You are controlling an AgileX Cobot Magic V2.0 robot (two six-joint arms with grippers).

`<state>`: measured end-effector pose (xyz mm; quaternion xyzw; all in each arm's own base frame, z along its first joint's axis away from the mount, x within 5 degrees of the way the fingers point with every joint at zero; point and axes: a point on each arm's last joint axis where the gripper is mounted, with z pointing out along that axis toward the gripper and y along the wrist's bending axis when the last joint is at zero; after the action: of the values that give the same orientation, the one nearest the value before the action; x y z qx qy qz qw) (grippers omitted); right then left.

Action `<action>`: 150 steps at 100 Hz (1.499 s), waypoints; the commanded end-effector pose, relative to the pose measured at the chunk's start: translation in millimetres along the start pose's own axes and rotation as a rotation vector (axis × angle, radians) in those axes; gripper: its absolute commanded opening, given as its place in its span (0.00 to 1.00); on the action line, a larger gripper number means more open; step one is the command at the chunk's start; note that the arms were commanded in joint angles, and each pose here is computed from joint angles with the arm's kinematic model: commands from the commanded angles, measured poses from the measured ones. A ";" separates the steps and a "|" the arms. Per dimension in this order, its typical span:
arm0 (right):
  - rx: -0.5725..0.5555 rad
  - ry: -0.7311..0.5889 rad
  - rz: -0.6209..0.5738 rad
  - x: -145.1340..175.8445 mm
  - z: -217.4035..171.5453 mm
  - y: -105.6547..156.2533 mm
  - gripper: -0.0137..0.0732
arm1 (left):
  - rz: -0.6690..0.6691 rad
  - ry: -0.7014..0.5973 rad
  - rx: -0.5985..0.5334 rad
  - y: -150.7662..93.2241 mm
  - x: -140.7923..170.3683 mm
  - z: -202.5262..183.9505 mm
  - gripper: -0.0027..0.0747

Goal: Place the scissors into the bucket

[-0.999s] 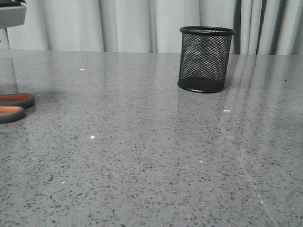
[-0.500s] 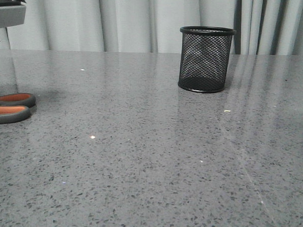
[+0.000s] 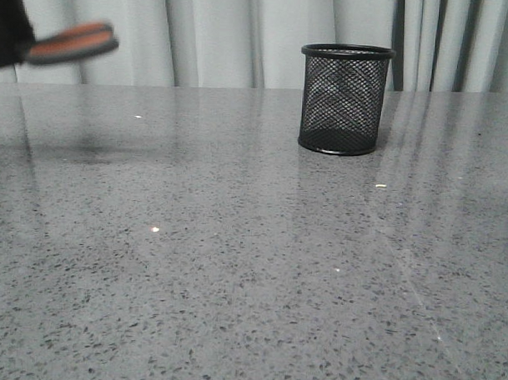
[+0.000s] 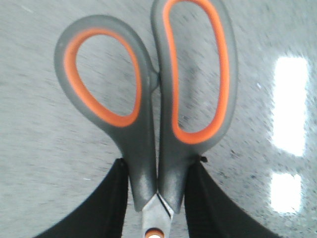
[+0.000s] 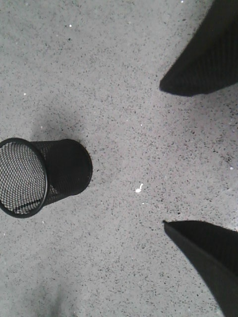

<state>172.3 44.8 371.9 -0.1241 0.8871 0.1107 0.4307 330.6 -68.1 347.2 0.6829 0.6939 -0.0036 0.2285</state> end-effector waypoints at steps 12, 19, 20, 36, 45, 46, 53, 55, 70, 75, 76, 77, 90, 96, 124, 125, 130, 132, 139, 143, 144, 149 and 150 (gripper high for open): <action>-0.014 -0.150 0.005 -19.0 -9.3 2.8 0.71 | 0.055 -0.116 -0.127 -7.3 -43.5 -60.3 0.02; -0.050 -0.175 0.015 -21.3 -9.8 5.9 0.71 | 0.100 -0.140 -0.146 -10.7 -58.2 -67.7 0.02; -0.060 -0.179 0.017 -21.7 -9.9 6.8 0.71 | 0.109 -0.146 -0.150 -11.7 -61.2 -69.6 0.02; -0.204 -0.261 0.058 -29.3 -13.3 19.1 0.71 | 0.176 -0.212 -0.166 -22.7 -96.4 -81.4 0.02; -0.294 -0.310 0.085 -34.1 -15.8 26.1 0.71 | 0.219 -0.243 -0.166 -29.9 -112.8 -85.6 0.02; -0.306 -0.317 0.088 -34.7 -16.3 27.1 0.71 | 0.221 -0.246 -0.166 -30.4 -114.1 -86.1 0.02; -0.360 -0.346 0.109 -38.2 -16.8 30.8 0.71 | 0.254 -0.266 -0.162 -36.2 -124.7 -87.2 0.02; -0.373 -0.352 0.113 -39.1 -16.7 31.5 0.71 | 0.264 -0.270 -0.163 -37.6 -127.6 -87.7 0.02; -0.444 -0.362 0.119 -42.9 -10.9 35.5 0.71 | 0.297 -0.309 -0.158 -47.6 -145.0 -90.9 0.02; -0.463 -0.359 0.132 -44.1 -7.6 36.1 0.71 | 0.310 -0.321 -0.159 -50.3 -149.7 -92.6 0.02; -0.470 -0.361 0.135 -44.4 -7.8 36.5 0.71 | 0.314 -0.324 -0.161 -51.0 -151.0 -93.0 0.02; -0.473 -0.357 0.139 -44.6 -6.4 36.5 0.71 | 0.315 -0.326 -0.163 -51.2 -151.7 -93.1 0.02; -0.551 -0.353 0.165 -48.2 2.6 39.8 0.71 | 0.340 -0.350 -0.170 -56.0 -160.4 -96.2 0.02; -0.579 -0.347 0.184 -49.7 7.8 40.4 0.71 | 0.349 -0.357 -0.171 -57.9 -163.3 -97.1 0.02; -0.649 -0.317 0.216 -57.2 27.9 41.0 0.71 | 0.357 -0.361 -0.169 -59.8 -165.7 -97.2 0.02; -0.650 -0.318 0.216 -58.2 28.0 41.0 0.71 | 0.357 -0.361 -0.169 -59.8 -165.7 -97.2 0.02; -0.660 -0.317 0.209 -62.6 29.5 41.3 0.71 | 0.357 -0.361 -0.169 -59.8 -165.7 -97.2 0.02; -0.666 -0.316 0.206 -64.6 30.2 41.9 0.71 | 0.357 -0.361 -0.169 -59.8 -165.7 -97.2 0.02; -0.682 -0.314 0.196 -71.5 32.0 42.5 0.71 | 0.356 -0.364 -0.175 -59.3 -166.0 -97.3 0.02; -0.694 -0.306 0.191 -74.4 34.6 42.9 0.71 | 0.355 -0.365 -0.177 -59.1 -166.1 -97.4 0.02; -0.698 -0.307 0.188 -75.7 34.2 43.2 0.71 | 0.355 -0.364 -0.177 -59.1 -166.1 -97.4 0.02; -0.722 -0.287 0.178 -78.6 38.0 44.3 0.71 | 0.355 -0.367 -0.182 -58.8 -166.3 -97.5 0.02; -0.725 -0.286 0.176 -79.0 38.3 44.5 0.71 | 0.355 -0.367 -0.182 -58.8 -166.3 -97.5 0.02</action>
<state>235.2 104.6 393.9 -0.1596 0.7576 0.4416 0.4533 253.3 -202.3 444.2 0.7749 0.5225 -0.0237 0.3549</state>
